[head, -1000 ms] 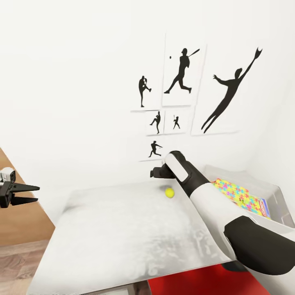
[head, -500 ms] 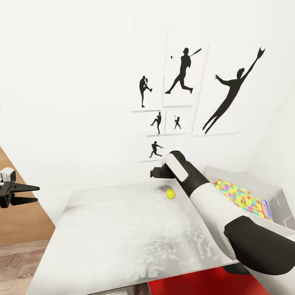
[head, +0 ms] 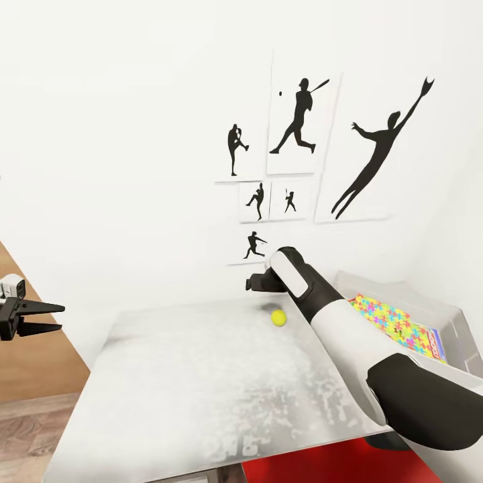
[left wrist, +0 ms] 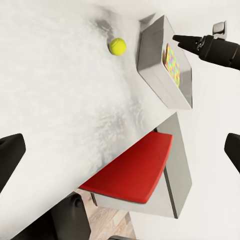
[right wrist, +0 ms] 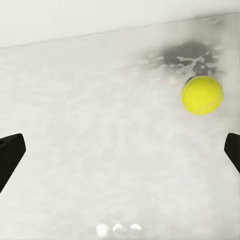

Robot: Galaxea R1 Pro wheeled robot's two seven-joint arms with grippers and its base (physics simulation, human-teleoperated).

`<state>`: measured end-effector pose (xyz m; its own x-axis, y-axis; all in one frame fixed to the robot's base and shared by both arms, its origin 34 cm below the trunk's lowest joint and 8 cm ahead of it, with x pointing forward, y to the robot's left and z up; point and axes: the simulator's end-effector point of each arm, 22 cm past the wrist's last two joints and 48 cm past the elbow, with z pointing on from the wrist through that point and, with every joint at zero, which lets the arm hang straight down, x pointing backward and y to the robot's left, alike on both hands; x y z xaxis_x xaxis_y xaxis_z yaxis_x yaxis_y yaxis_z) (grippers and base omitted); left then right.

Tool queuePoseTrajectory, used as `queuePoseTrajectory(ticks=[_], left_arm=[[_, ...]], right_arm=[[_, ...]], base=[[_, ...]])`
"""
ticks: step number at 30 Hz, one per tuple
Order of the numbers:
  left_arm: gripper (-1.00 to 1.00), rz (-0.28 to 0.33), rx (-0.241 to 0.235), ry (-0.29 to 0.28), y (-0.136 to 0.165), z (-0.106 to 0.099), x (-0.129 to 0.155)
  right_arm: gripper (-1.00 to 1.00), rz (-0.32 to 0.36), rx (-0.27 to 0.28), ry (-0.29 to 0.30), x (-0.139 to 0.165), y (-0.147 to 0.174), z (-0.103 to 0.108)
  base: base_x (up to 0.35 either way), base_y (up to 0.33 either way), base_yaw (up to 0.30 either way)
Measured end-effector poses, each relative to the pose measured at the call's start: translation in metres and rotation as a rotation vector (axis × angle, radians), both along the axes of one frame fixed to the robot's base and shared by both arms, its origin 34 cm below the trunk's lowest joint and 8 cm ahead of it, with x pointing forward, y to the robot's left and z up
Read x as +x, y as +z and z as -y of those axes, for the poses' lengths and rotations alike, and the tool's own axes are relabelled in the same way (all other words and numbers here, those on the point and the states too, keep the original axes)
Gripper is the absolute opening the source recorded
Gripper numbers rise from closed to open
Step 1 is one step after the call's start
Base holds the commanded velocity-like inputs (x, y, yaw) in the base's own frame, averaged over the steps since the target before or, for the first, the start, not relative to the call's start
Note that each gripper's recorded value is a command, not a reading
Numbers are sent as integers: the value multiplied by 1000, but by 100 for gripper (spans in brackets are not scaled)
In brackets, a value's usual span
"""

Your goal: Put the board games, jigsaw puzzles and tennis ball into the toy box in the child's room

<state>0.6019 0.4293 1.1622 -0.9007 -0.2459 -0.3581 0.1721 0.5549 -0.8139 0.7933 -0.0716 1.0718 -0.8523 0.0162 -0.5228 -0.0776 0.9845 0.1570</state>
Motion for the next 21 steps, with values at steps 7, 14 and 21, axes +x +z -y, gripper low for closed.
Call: queuePoseTrajectory(ticks=[7,14,21], left_arm=[[100,0,0,0,0,0,0],[100,-5,-1,-1,-3,0,1],[100,-15,1,2,-7,-1,3]], right_arm=[[100,0,0,-1,0,0,1],[100,-7,-1,-3,1,-4,2],[100,-13,-25,-12,5,-9,12]], base=[[0,0,0],[0,0,0],[0,0,0]])
